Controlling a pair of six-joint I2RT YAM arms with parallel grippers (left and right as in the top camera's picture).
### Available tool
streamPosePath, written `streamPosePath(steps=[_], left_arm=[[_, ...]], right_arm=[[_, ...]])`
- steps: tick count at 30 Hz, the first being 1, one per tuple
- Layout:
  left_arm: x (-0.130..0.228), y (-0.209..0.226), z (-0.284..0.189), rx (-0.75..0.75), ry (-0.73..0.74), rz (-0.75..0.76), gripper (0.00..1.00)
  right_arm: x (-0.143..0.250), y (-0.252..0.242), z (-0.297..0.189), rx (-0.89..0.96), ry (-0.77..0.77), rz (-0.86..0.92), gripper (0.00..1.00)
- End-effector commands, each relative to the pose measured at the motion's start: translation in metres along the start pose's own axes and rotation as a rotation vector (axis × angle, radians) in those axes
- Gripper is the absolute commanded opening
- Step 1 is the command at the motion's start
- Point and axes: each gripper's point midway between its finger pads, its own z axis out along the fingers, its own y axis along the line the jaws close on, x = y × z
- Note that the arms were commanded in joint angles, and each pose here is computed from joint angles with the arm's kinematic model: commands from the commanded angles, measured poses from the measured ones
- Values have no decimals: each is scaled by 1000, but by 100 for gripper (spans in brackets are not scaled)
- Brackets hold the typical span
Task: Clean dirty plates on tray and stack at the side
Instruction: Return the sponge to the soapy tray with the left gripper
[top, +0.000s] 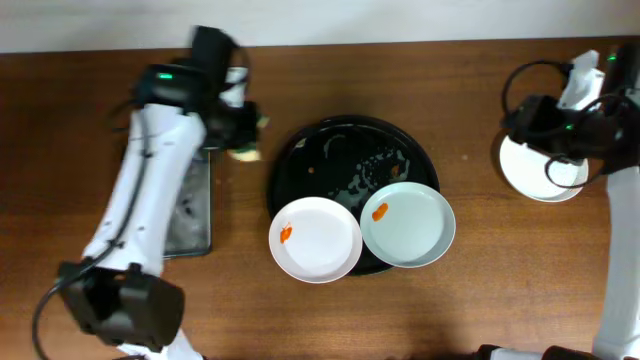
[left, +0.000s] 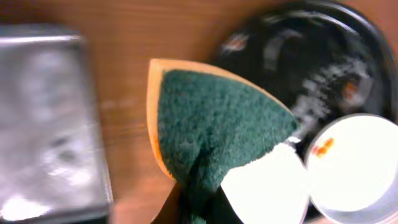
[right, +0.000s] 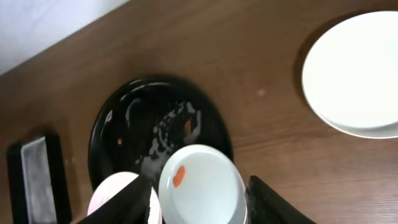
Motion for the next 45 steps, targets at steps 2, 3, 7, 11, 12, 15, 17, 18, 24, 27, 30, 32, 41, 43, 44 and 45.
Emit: streamPosePath(steps=[2,3,7,11,12,15,17,18,24,27,30,32,41,43,44,45], left_arm=[[9,151,6,-310,22,-238,2],[26,176,27,-333,59,-288,2],[75,219,105,-371,92,-353,2],[95,234,142,-420,32,-352,28],[100,234,145,-417,42,-352,47],[83,213,115,-320,30,-356,53],[64,209,90,-309,-48,-352,53],[62,208,90,-304,-54,-351,44],[104,231,116,-442,-6,-527,29],[111,239,149,-455,-4,-518,29],[89,215,168,-273,-32,-388,12],[68,199,146,-186,-80,-306,5],[51,202,104,-242,-178,-292,48],[54,203,113,-238,-162,-346,42],[55,206,128,-235,-145,-351,38],[61,207,146,-227,-106,-354,32]], right_arm=[[8,9,5,-1,31,-36,51],[9,9,5,-1,33,-36,51],[17,7,5,6,66,-25,51],[22,6,5,11,87,-18,51],[23,5,5,12,91,-16,51],[24,5,5,12,94,-15,51],[25,5,5,13,96,-14,51],[26,5,5,14,101,-12,51],[26,5,5,14,101,-12,51],[27,5,4,15,104,-11,51],[27,5,4,15,104,-11,51],[27,4,4,15,107,-10,51],[28,4,4,15,108,-10,51],[30,4,4,17,116,-8,51],[40,7,9,15,155,-22,50],[56,14,19,4,209,-74,50]])
